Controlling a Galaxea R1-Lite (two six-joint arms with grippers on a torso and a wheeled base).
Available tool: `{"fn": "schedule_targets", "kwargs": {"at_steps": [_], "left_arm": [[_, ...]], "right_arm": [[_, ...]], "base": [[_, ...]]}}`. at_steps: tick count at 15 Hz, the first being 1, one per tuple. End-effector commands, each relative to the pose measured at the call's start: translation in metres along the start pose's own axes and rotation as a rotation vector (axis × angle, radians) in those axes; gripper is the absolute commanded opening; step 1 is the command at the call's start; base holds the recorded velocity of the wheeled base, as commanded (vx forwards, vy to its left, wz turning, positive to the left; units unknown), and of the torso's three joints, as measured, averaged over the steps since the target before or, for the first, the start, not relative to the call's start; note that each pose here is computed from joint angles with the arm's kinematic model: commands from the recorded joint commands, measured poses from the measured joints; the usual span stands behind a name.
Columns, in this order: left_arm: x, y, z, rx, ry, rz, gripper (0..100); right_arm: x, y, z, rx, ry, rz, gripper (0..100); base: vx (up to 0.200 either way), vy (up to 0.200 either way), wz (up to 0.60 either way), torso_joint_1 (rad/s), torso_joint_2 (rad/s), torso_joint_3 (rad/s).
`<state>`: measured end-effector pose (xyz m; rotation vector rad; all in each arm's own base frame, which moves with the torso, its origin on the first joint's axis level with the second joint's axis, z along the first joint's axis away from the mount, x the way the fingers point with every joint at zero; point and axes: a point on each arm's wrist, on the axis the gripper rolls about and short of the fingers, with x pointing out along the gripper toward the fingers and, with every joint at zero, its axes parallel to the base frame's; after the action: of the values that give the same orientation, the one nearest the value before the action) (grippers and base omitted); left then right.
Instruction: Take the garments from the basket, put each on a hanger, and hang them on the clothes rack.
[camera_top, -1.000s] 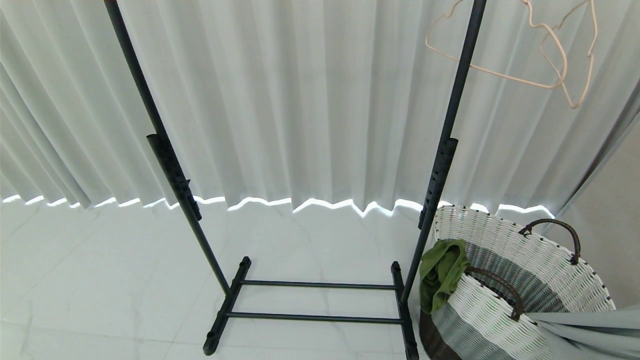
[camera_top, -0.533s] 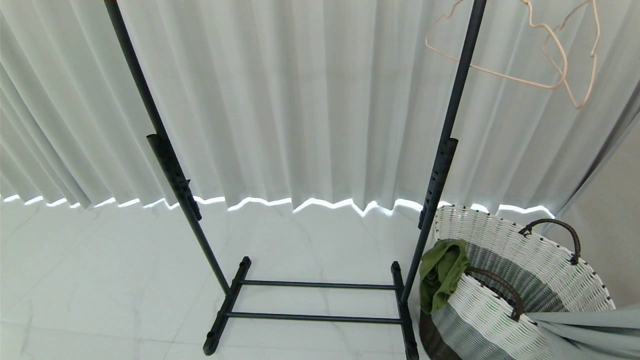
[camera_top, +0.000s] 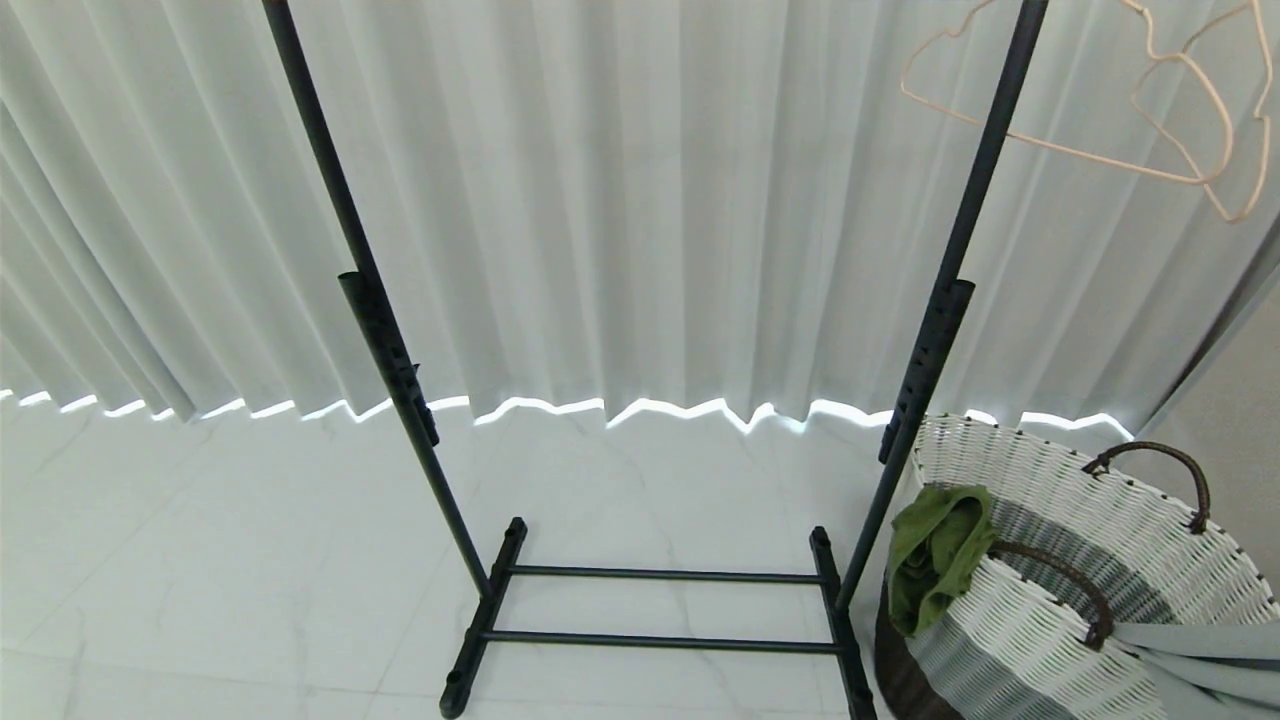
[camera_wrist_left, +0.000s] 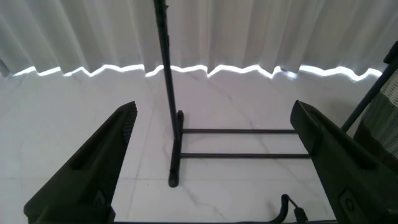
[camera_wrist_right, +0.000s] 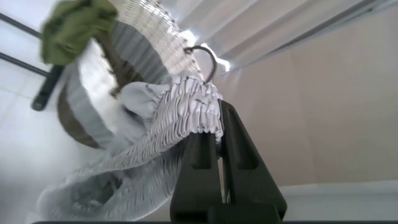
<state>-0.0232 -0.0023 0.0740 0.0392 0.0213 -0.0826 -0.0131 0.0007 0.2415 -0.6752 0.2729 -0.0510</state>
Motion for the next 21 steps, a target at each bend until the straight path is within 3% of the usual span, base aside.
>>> {"fn": "schedule_targets", "kwargs": {"at_steps": [1,5,10,11,13,15,16,18,20,21], "left_arm": [[0.000,0.000,0.000,-0.001,0.000,0.001,100],[0.000,0.000,0.000,-0.007,0.000,0.001,100],[0.000,0.000,0.000,0.062,0.001,-0.008,100],[0.000,0.000,0.000,0.061,-0.001,-0.010,100],[0.000,0.000,0.000,-0.001,-0.006,-0.004,100],[0.000,0.000,0.001,-0.007,-0.014,-0.005,100],[-0.004,0.000,0.021,-0.014,-0.094,-0.035,100],[-0.002,0.004,0.088,-0.103,-0.132,-0.127,100],[0.018,0.006,0.144,-0.106,-0.121,-0.175,100],[0.026,0.006,0.153,-0.107,-0.102,-0.185,100]], "right_arm": [[0.002,-0.001,0.001,-0.001,0.006,0.005,0],[0.012,-0.008,0.011,0.003,0.020,0.036,0],[0.038,-0.034,0.047,0.087,0.011,0.124,0],[0.037,-0.036,0.049,0.090,0.012,0.132,0],[0.027,-0.041,0.058,0.137,-0.004,0.190,0],[0.019,-0.045,0.063,0.134,-0.030,0.217,0],[0.018,-0.047,0.066,0.128,-0.050,0.228,0],[0.019,-0.049,0.071,0.119,-0.073,0.252,0],[0.023,-0.054,0.077,0.118,-0.085,0.251,0],[0.022,-0.055,0.079,0.117,-0.094,0.254,0]], "base": [[0.000,0.000,0.00,0.000,0.00,0.000],[0.000,0.000,0.00,0.000,0.00,0.000],[0.000,0.000,0.00,0.000,0.00,0.000],[0.000,0.000,0.00,0.000,0.00,0.000],[0.000,0.000,0.00,0.000,0.00,0.000],[0.000,0.000,0.00,0.000,0.00,0.000],[0.000,0.000,0.00,0.000,0.00,0.000],[0.000,0.000,0.00,0.000,0.00,0.000],[0.000,0.000,0.00,0.000,0.00,0.000],[0.000,0.000,0.00,0.000,0.00,0.000]]}}
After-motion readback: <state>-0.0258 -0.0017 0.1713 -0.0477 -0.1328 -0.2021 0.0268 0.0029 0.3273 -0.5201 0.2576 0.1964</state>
